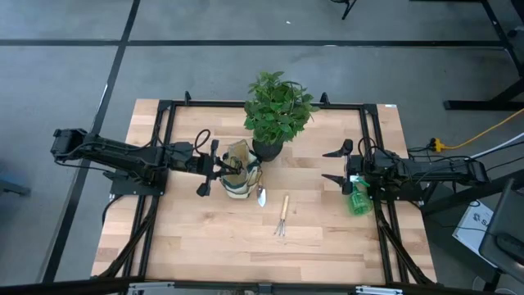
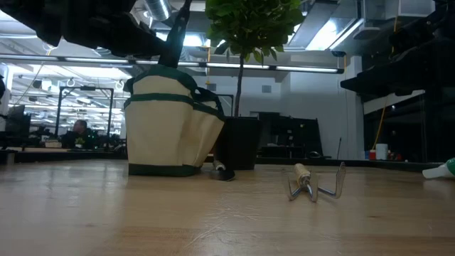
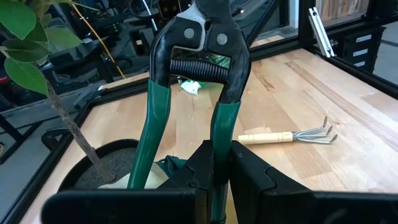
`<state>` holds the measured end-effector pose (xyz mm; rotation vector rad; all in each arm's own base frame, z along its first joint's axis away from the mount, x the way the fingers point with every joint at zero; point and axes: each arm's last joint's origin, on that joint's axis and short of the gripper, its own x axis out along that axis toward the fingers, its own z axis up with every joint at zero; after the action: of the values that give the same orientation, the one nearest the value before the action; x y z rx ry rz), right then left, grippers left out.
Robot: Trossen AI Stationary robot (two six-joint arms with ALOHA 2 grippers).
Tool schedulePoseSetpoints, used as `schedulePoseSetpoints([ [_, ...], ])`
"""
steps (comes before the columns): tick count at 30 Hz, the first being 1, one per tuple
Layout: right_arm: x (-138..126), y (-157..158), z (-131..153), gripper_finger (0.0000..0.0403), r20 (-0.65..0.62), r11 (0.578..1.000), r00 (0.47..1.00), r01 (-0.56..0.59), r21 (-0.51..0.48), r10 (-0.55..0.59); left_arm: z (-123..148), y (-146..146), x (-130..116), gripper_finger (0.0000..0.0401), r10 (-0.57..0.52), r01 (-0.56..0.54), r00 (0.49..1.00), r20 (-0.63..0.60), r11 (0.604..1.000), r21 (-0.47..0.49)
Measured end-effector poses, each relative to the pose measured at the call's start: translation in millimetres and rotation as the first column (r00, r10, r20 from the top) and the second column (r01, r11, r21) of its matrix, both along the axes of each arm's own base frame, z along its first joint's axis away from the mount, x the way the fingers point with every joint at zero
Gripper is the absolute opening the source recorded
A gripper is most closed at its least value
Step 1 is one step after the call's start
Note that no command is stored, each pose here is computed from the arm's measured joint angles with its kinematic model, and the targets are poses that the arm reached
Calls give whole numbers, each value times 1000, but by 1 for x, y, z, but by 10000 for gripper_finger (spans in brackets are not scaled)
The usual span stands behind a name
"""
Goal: Pick & Place Garden tools in Gardening bag
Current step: Put the green shears into the white bag
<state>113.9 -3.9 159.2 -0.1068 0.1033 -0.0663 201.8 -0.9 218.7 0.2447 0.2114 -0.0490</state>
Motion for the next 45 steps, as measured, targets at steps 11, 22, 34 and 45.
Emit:
schedulePoseSetpoints([
  [11,0,0,0,341,1,1000,1000,0,0,0,0,0,0,27,6,-6,1000,-1,1000,-24],
  [22,0,0,0,341,0,1000,1000,0,0,0,-1,0,0,27,6,-6,1000,-8,1000,-25],
  [34,0,0,0,341,0,1000,1000,0,0,0,-3,-1,-1,27,-31,32,999,-32,999,22],
  [45,0,0,0,341,0,1000,1000,0,0,0,-4,-1,-1,30,-30,31,999,-45,999,29],
])
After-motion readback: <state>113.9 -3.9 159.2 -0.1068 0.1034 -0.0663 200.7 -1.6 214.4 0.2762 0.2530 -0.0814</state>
